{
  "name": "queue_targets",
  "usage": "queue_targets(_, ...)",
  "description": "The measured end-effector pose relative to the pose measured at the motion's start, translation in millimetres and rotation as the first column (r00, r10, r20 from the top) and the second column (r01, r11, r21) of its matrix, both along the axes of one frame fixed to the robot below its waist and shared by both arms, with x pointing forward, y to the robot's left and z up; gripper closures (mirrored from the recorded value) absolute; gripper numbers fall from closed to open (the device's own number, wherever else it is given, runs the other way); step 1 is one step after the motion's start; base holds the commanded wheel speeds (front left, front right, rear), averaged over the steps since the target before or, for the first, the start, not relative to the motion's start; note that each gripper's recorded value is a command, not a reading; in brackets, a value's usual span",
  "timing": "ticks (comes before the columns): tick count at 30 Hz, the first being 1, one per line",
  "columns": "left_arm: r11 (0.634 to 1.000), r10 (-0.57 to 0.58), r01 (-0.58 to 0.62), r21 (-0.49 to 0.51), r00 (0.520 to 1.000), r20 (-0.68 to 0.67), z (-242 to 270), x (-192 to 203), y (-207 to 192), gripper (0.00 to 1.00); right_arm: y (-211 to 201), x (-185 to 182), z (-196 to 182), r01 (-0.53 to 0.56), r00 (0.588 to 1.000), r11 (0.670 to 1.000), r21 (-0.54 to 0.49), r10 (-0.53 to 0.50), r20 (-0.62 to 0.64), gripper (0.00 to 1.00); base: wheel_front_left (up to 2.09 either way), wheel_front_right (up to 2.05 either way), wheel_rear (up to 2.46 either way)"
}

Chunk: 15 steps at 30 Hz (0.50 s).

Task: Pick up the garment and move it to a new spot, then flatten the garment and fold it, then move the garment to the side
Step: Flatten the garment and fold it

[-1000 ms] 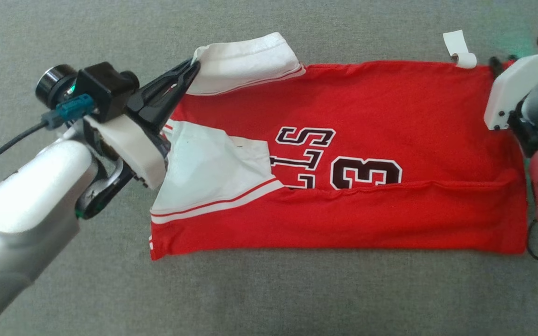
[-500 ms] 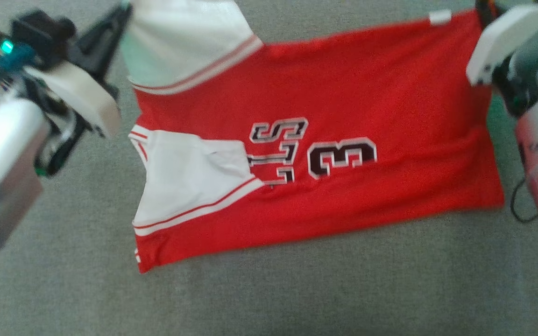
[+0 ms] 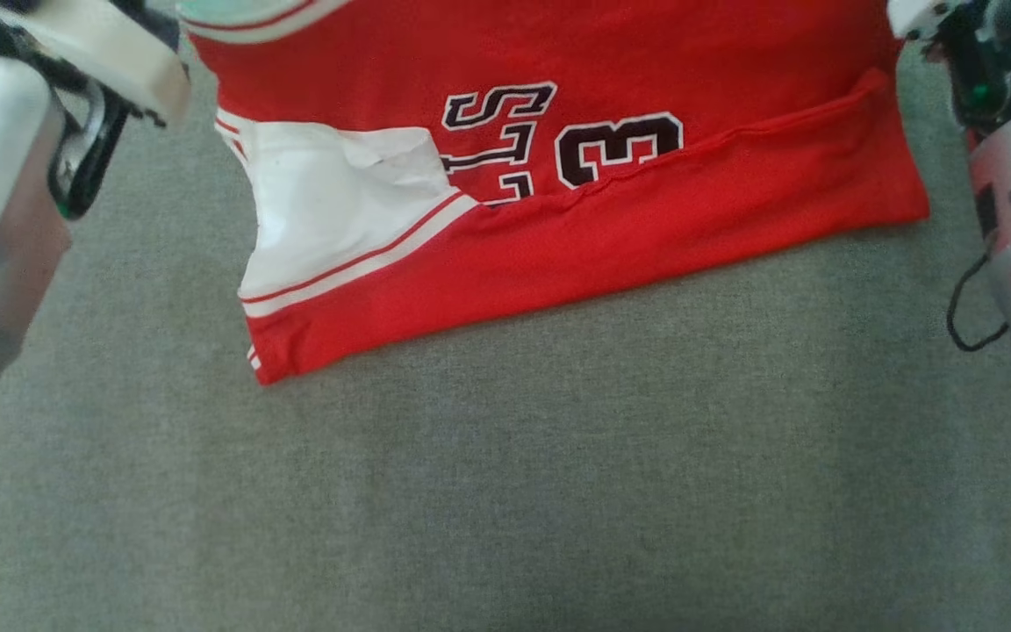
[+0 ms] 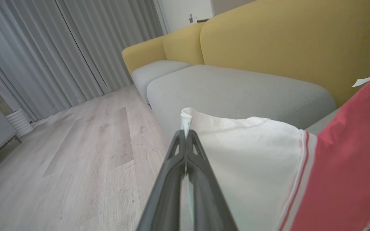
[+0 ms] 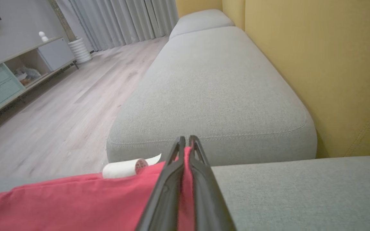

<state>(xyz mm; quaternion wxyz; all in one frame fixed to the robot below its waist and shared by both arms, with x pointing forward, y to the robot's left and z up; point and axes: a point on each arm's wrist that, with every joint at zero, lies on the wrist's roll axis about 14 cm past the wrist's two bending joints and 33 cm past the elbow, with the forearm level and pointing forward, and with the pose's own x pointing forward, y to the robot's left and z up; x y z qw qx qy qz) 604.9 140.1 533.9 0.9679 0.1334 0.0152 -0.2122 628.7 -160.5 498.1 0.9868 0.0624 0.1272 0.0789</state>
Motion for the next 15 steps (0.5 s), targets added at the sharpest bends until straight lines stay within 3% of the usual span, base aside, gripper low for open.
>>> queue_targets(12,1.0,-0.03,0.029,-0.01,0.997,-0.073,-15,-37,10,1.0,-6,-32,-27,-0.041,0.992,0.999,-0.024,0.038,-0.121,1.0,0.0,0.0,0.0)
queue_targets(15,0.996,-0.088,0.086,-0.016,0.979,-0.185,-39,-75,2,1.0,-14,-53,-40,-0.054,0.982,0.998,-0.033,0.047,-0.18,1.0,0.0,0.0,0.0)
